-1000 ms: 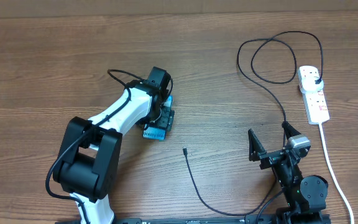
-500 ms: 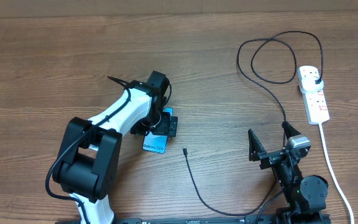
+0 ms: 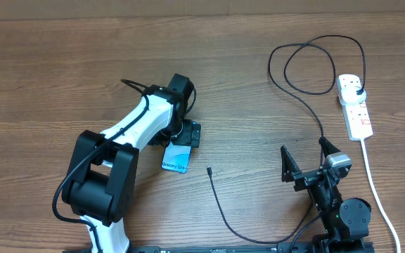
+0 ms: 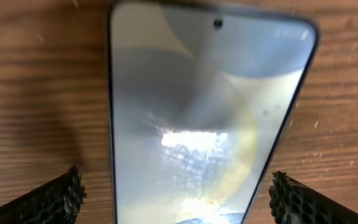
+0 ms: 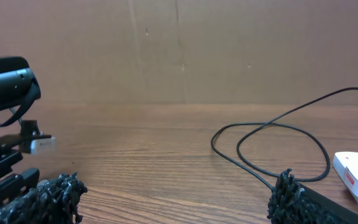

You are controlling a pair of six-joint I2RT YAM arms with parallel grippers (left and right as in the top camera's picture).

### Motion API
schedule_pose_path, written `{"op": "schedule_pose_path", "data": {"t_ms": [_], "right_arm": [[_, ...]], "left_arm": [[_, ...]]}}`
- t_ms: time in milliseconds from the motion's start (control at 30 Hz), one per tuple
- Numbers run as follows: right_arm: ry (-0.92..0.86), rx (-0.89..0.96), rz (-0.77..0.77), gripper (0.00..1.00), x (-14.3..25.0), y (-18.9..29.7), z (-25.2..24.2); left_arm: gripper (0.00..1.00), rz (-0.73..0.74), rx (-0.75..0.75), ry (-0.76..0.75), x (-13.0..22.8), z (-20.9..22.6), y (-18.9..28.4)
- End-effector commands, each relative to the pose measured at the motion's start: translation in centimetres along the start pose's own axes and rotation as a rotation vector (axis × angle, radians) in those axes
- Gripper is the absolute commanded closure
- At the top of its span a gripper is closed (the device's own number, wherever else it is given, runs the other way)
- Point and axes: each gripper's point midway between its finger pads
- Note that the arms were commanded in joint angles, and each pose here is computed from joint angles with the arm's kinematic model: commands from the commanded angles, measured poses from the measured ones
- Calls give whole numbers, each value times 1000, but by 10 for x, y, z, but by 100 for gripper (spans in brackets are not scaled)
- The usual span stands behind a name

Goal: Plug charger to phone and switch on socket
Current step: 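Lift the phone with the left gripper and tilt it upright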

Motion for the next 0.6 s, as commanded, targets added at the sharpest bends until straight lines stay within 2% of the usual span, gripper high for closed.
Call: {"op": "schedule_pose_path", "data": {"t_ms": [0, 567], "right_arm": [[-3, -2, 1, 0, 3, 0, 1], [-3, -2, 1, 0, 3, 0, 1]], "left_arm": [[0, -39, -47, -8, -7, -3, 2], [0, 14, -99, -23, 19, 4, -17]]}}
Point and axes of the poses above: each gripper's point midway between its finger pads, its own y axis back along the fingers, its own z axis along the line the jaws close on, x = y × z, and after that the axes turned 8 degrees about y, right-handed
